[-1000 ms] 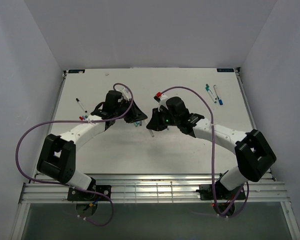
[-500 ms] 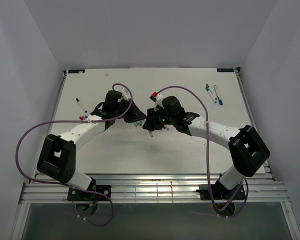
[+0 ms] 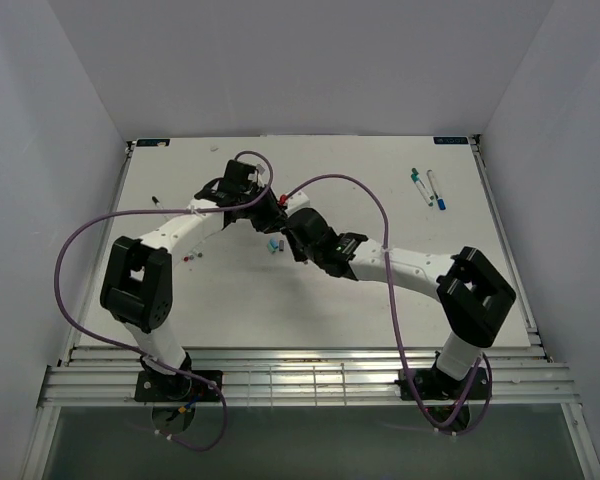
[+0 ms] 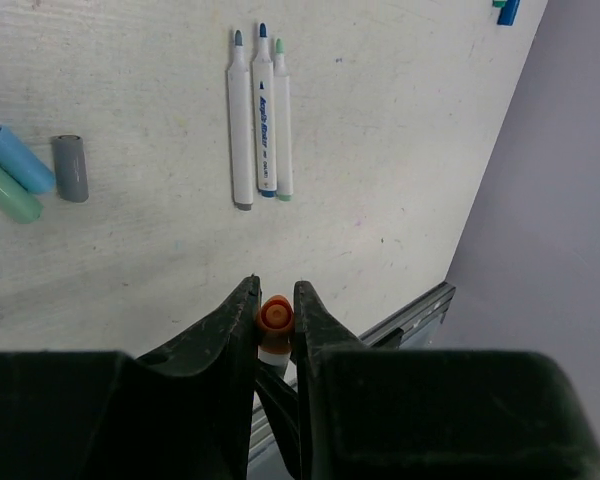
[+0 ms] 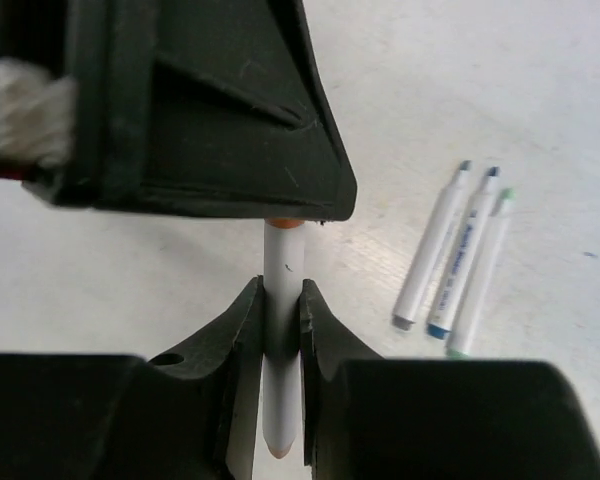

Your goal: Open the pen caps

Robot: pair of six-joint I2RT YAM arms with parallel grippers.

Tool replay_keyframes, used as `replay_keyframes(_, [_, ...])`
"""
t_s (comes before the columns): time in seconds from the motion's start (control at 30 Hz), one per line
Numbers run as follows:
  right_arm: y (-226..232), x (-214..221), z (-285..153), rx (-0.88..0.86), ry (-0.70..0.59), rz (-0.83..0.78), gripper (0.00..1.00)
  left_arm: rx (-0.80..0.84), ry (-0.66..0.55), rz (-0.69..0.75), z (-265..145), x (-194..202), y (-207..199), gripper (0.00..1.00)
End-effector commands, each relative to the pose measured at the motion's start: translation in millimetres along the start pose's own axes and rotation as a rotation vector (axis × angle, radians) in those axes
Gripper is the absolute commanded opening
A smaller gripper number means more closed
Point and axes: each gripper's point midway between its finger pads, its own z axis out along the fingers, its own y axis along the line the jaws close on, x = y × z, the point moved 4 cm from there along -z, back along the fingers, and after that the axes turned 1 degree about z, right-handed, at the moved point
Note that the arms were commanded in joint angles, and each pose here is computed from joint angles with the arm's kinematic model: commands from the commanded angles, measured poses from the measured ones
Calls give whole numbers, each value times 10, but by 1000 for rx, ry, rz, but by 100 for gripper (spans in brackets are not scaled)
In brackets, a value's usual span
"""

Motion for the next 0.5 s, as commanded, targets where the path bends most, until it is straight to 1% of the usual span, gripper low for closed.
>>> replay_keyframes(0.0, [-244, 365, -99, 293, 118, -239, 8, 53, -101, -13, -105, -467, -243, 0])
replay_keyframes(0.03, [-234, 392, -118, 279, 121, -239, 8, 69, -124, 0, -146, -556, -289, 0])
replay_keyframes(0.1, [-123, 417, -115, 126, 130, -179, 8, 103, -147, 24, -195, -621, -343, 0])
replay_keyframes(0.13, [-77, 374, -157, 42, 89, -129, 8, 119, -161, 33, -249, -600, -326, 0])
replay_keyframes(0.17, [14, 370, -178, -126, 98, -61, 8, 142, -174, 44, -287, -581, -328, 0])
replay_keyframes(0.2, [69, 356, -213, -211, 87, 14, 8, 182, -211, 66, -336, -610, -374, 0])
replay_keyframes(0.23, [135, 170, -272, -309, 0, 60, 8, 213, -234, 83, -449, -592, -416, 0])
replay_keyframes(0.27, [84, 207, -291, -355, -1, 96, 8, 211, -223, 78, -433, -514, -326, 0])
replay_keyframes(0.3, [188, 190, -375, -472, 7, 130, 8, 234, -225, 90, -463, -489, -348, 0])
replay_keyframes(0.33, [199, 135, -425, -523, -6, 159, 8, 241, -223, 95, -481, -452, -334, 0])
replay_keyframes(0.37, [214, 73, -492, -635, -25, 188, 8, 253, -227, 110, -527, -381, -308, 0])
replay_keyframes(0.4, [223, 38, -538, -697, -31, 220, 8, 261, -232, 120, -548, -353, -305, 0])
replay_keyframes(0.43, [239, -12, -596, -747, -24, 301, 8, 257, -244, 126, -570, -330, -272, 0])
replay_keyframes(0.47, [248, -118, -667, -819, -68, 308, 8, 270, -273, 144, -667, -311, -299, 0])
